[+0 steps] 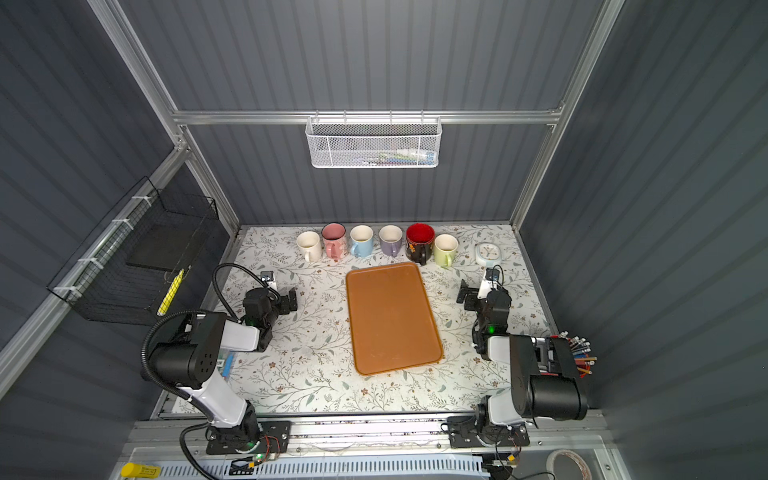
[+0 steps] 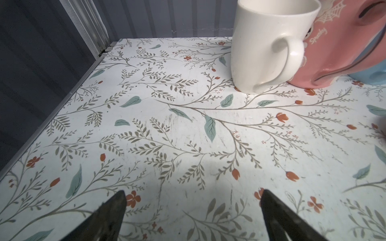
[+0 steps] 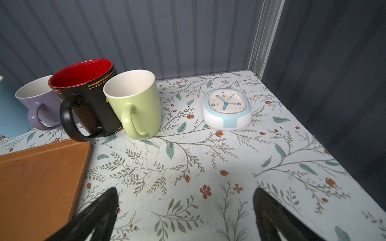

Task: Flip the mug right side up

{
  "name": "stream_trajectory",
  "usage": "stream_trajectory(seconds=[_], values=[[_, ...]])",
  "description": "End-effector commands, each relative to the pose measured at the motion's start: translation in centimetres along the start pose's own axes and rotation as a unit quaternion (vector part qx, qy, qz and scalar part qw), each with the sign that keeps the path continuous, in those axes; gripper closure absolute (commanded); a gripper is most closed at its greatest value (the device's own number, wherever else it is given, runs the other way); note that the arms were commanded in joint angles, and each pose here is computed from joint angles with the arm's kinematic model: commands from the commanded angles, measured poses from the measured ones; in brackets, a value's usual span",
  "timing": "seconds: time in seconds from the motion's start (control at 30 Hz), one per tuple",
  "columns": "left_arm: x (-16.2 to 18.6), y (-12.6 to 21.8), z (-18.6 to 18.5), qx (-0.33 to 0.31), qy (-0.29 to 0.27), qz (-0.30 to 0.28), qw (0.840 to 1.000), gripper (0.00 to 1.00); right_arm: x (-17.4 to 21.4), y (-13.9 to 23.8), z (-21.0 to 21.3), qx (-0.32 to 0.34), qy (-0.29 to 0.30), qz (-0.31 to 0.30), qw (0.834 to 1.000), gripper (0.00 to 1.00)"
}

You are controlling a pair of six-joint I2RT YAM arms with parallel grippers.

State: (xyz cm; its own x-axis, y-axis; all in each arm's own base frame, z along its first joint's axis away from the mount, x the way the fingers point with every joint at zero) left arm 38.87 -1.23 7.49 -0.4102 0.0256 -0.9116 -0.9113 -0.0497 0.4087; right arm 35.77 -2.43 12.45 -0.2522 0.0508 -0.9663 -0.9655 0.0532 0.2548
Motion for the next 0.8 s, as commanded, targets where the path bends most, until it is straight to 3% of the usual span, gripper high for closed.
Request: stream_trajectory(seconds=[0.0, 0.23, 0.37, 0.43, 0.5, 0.57, 0.63, 0.7, 0.77], values=[[-0.1, -0.2, 0.2, 0.0, -0.004, -0.002, 1.0, 0.0, -0.2, 0.0, 0.3, -0.005, -0.002, -0.004, 1.0, 0.01], [0.0, 0.1, 0.3, -0.003, -0.003, -0.009, 1.0, 0.0, -0.1, 0.9, 0.2, -0.001, -0.004, -0.021, 1.0, 0.01], [0.3, 4.3, 2.7, -0.069, 0.043, -0.102, 0.991, 0.0, -0.1, 4.4, -0.4, 0.014, -0.011, -0.112, 0.994, 0.01], [0.1, 5.0, 3.5, -0.093, 0.062, -0.134, 0.985, 0.0, -0.4, 3.5, -0.1, 0.004, -0.007, -0.098, 0.995, 0.01], [-0.2, 4.3, 2.3, -0.055, 0.04, -0.12, 0.99, 0.0, -0.3, 1.8, -0.1, 0.005, -0.008, -0.052, 0.999, 0.01], [0.0, 1.7, 1.0, -0.023, 0.012, -0.05, 0.998, 0.0, -0.2, -0.1, 0.0, 0.003, -0.006, 0.002, 1.0, 0.01], [0.1, -0.2, 0.3, -0.007, -0.002, 0.009, 1.0, 0.0, -0.2, 0.3, 0.2, -0.003, -0.004, -0.006, 1.0, 0.01], [-0.2, 0.3, 0.5, -0.011, 0.002, -0.025, 1.0, 0.0, -0.1, 0.0, 0.3, -0.008, -0.002, -0.002, 1.0, 0.01], [0.1, -0.2, 0.5, -0.011, 0.002, 0.008, 1.0, 0.0, -0.1, 0.0, 0.3, -0.006, -0.002, 0.004, 1.0, 0.01]])
Point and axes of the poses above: each gripper's point midway between its finger pads, its own y axis back along the fingers, its own z axis along the line the jaws close on, x = y × z, the point moved 3 cm from there along y, back along the fingers, and after that the axes turned 1 degree about y, right-handed, at the moved point
